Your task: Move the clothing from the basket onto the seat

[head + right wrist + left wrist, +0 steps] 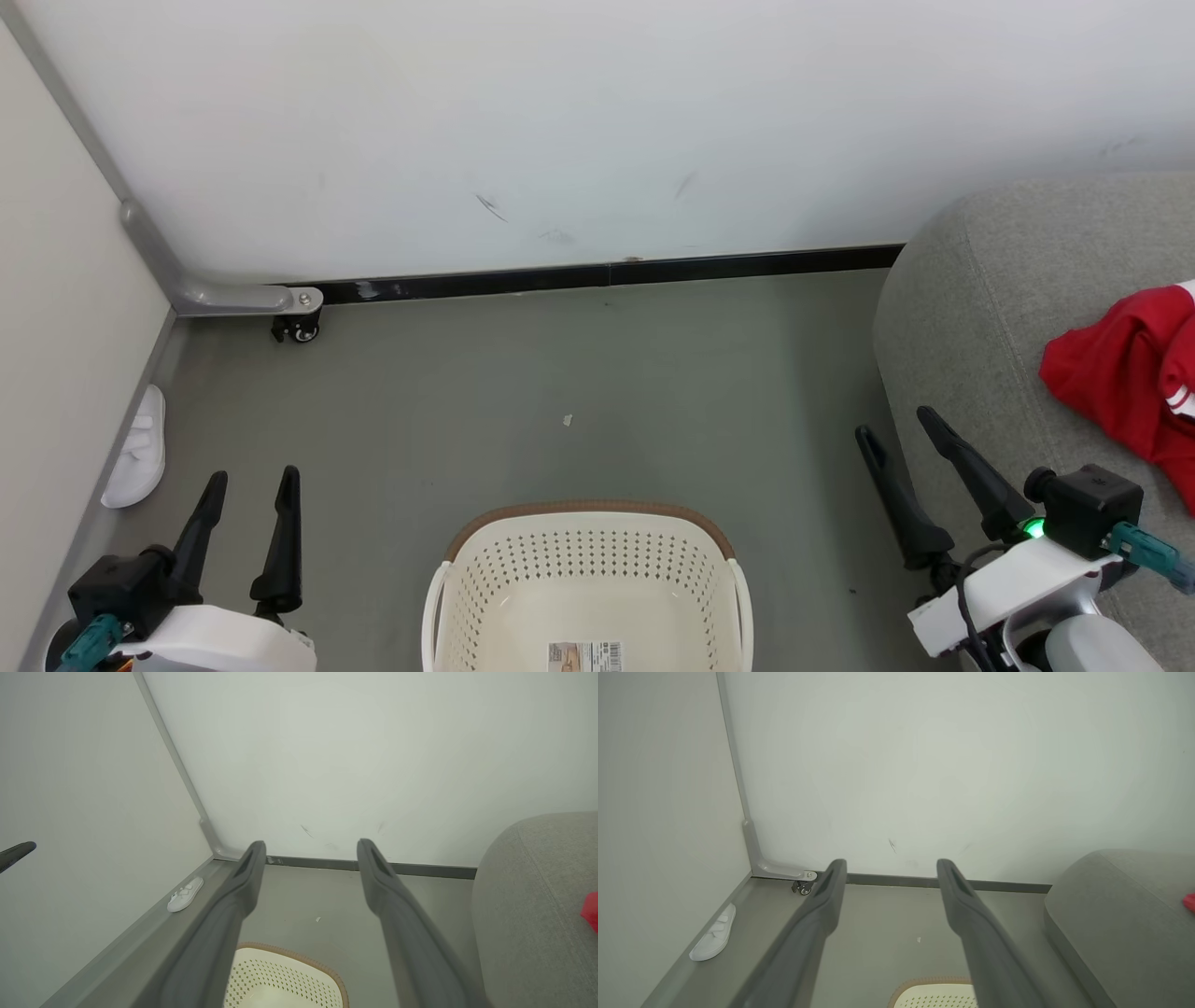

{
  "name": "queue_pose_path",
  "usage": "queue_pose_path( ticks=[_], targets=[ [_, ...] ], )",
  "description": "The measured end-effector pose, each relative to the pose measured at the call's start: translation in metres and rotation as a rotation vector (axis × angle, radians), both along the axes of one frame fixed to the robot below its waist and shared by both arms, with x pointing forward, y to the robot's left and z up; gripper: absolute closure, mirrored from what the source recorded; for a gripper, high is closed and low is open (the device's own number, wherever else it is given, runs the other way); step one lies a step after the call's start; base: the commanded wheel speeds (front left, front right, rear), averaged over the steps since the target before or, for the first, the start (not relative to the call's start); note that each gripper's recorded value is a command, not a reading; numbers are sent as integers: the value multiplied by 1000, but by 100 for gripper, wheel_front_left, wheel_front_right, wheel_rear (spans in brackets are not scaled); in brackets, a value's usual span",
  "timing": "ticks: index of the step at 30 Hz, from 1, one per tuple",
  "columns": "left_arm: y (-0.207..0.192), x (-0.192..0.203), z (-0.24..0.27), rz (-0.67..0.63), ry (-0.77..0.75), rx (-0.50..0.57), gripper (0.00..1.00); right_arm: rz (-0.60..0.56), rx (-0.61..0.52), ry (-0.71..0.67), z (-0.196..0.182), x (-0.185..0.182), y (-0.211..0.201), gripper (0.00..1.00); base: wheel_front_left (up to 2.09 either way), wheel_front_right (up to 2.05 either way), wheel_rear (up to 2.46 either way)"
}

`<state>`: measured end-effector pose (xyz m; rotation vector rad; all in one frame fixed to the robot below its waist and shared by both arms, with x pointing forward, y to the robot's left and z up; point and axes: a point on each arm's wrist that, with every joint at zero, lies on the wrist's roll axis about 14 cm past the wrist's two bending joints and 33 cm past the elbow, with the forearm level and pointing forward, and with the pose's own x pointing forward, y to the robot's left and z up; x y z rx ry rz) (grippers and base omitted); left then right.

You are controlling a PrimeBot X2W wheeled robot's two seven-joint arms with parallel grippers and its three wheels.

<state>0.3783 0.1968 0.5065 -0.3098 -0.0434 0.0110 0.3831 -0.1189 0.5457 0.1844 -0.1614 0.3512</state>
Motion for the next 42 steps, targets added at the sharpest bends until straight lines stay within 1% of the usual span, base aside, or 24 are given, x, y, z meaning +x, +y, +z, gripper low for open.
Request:
queue_pose_path(
  ticks=[34,35,37,42],
  targets=[
    [0,2,-2,-1,-5,-1,0,-17,-9,-14,3,1,-4,0,0,0,0],
    [0,2,-2,-3,-6,-3,100,-17,-9,-15,3,0,-4,100,0,0,0],
    [-2,1,-7,-8,8,-10,100,-18,-9,2,-2,0,-4,100,0,0,0],
    [-14,-8,-31,-13,81,-49,100,-14,5,93,-31,-12,2,100,0,0,0]
  ],
)
